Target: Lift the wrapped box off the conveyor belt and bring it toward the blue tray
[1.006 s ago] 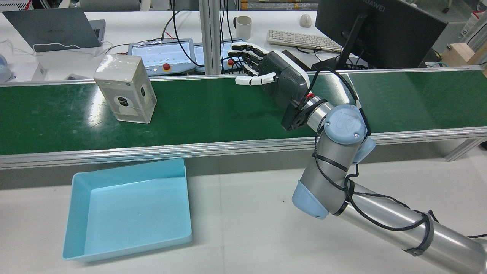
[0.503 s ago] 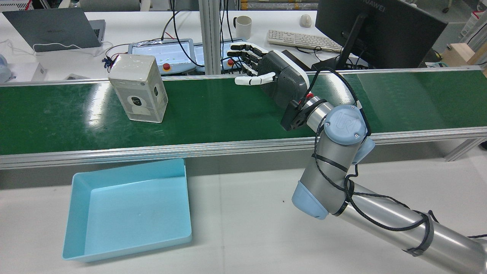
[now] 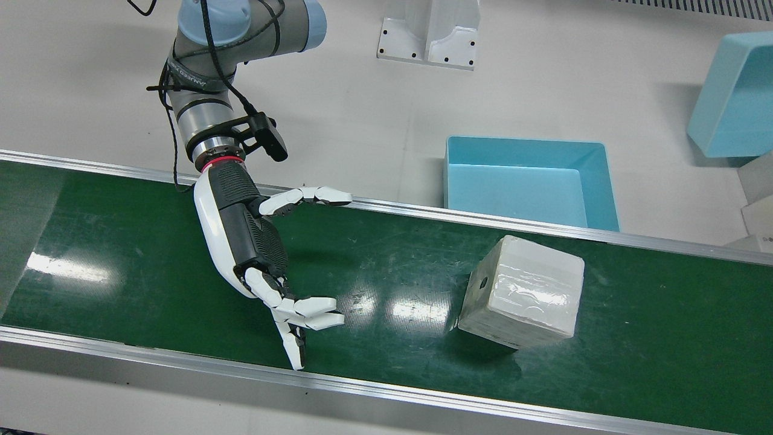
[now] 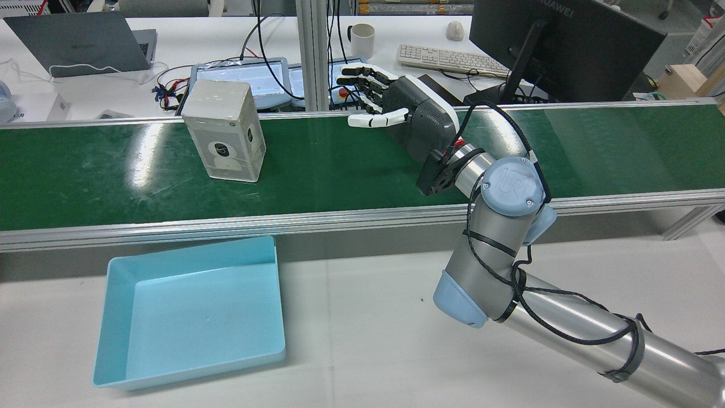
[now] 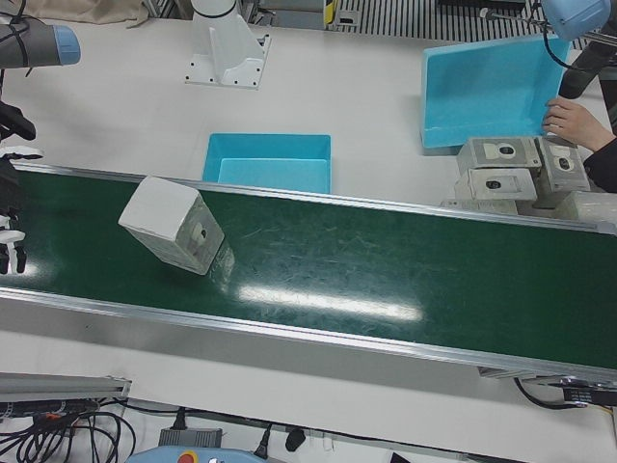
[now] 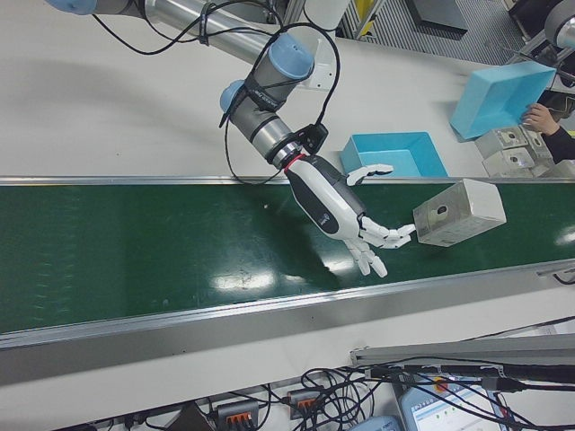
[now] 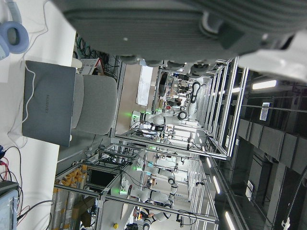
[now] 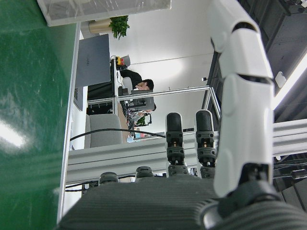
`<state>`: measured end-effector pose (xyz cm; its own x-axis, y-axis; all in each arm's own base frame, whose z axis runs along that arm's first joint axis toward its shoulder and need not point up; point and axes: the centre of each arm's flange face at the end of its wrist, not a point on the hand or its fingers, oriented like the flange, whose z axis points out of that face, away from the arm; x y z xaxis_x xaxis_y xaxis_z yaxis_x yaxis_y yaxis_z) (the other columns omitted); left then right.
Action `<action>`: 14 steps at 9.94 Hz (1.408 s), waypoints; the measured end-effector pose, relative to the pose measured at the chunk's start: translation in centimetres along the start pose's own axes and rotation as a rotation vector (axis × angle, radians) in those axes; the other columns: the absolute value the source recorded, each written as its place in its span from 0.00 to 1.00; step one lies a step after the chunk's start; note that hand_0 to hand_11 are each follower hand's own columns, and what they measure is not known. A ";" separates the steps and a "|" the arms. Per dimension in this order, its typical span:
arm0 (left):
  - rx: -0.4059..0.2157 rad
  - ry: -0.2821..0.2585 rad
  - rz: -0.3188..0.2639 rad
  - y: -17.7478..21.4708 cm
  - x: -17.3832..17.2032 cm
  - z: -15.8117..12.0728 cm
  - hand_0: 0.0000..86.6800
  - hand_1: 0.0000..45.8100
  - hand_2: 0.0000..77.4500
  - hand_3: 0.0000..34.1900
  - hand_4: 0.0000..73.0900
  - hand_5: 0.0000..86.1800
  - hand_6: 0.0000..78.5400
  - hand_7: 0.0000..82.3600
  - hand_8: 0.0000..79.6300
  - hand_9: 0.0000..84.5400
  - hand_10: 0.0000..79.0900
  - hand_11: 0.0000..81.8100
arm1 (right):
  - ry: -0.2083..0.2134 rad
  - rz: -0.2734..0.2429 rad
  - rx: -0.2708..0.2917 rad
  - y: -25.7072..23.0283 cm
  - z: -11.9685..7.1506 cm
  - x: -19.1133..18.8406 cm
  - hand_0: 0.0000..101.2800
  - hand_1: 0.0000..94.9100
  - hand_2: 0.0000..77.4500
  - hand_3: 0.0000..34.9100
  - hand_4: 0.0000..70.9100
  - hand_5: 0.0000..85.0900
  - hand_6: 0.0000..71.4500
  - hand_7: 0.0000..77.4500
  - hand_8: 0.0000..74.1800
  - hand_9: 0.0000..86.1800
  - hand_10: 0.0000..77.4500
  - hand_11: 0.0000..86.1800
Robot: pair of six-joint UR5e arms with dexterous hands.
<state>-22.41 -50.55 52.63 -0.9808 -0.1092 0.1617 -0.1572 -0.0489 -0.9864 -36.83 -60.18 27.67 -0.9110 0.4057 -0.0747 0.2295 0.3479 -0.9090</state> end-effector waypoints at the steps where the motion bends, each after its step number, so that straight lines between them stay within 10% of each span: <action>1: 0.000 0.000 0.000 0.0 0.0 0.0 0.00 0.00 0.01 0.00 0.00 0.01 0.00 0.01 0.01 0.00 0.00 0.00 | 0.002 -0.001 0.003 -0.2 -0.1 0.4 0.48 0.17 0.25 0.39 0.24 0.35 0.11 0.34 0.00 0.06 0.00 0.02; 14: 0.000 0.000 0.000 0.0 0.0 0.0 0.00 0.00 0.01 0.00 0.00 0.01 0.00 0.01 0.01 0.00 0.00 0.00 | 0.011 -0.006 0.028 -1.2 -0.2 2.1 0.48 0.17 0.26 0.43 0.22 0.33 0.11 0.33 0.00 0.06 0.00 0.02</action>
<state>-22.41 -50.54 52.63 -0.9808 -0.1091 0.1617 -0.1572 -0.0488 -0.9864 -38.95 -59.55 28.73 -0.9086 0.4125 -0.0651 0.2142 0.3266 -0.9206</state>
